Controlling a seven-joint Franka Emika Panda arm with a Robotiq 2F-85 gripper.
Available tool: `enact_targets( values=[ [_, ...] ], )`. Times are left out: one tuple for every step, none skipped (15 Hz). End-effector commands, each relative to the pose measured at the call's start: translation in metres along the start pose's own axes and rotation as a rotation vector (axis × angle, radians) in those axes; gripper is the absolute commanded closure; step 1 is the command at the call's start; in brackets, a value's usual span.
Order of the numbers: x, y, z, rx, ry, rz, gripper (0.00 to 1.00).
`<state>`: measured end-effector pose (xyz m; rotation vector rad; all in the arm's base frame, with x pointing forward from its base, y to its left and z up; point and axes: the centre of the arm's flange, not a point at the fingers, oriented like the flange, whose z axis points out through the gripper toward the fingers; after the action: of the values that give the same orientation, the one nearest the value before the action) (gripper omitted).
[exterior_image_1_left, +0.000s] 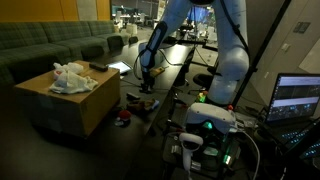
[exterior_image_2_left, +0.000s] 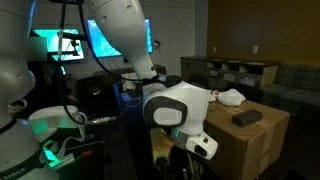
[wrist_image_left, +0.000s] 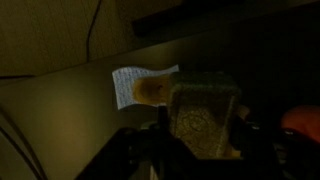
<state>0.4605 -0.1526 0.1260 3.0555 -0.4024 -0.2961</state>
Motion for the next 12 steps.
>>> enact_targets(
  values=[
    [0.029,0.024,0.036,0.014,-0.026,0.125,0.69],
    [0.033,0.029,0.044,0.014,-0.037,0.154,0.69],
    [0.036,0.036,0.052,0.015,-0.043,0.177,0.69],
    [0.041,0.04,0.058,0.01,-0.048,0.204,0.69],
    [0.044,0.045,0.063,0.005,-0.05,0.23,0.69],
    [0.049,0.048,0.068,0.002,-0.046,0.26,0.69],
    [0.053,0.053,0.071,-0.01,-0.041,0.29,0.69],
    [0.058,0.056,0.074,-0.014,-0.035,0.319,0.69],
    [0.063,0.059,0.075,-0.024,-0.024,0.354,0.69],
    [0.068,0.063,0.075,-0.027,-0.011,0.396,0.69],
    [0.073,0.068,0.075,-0.037,0.005,0.438,0.69],
    [0.078,0.072,0.074,-0.044,0.018,0.482,0.69]
  ],
)
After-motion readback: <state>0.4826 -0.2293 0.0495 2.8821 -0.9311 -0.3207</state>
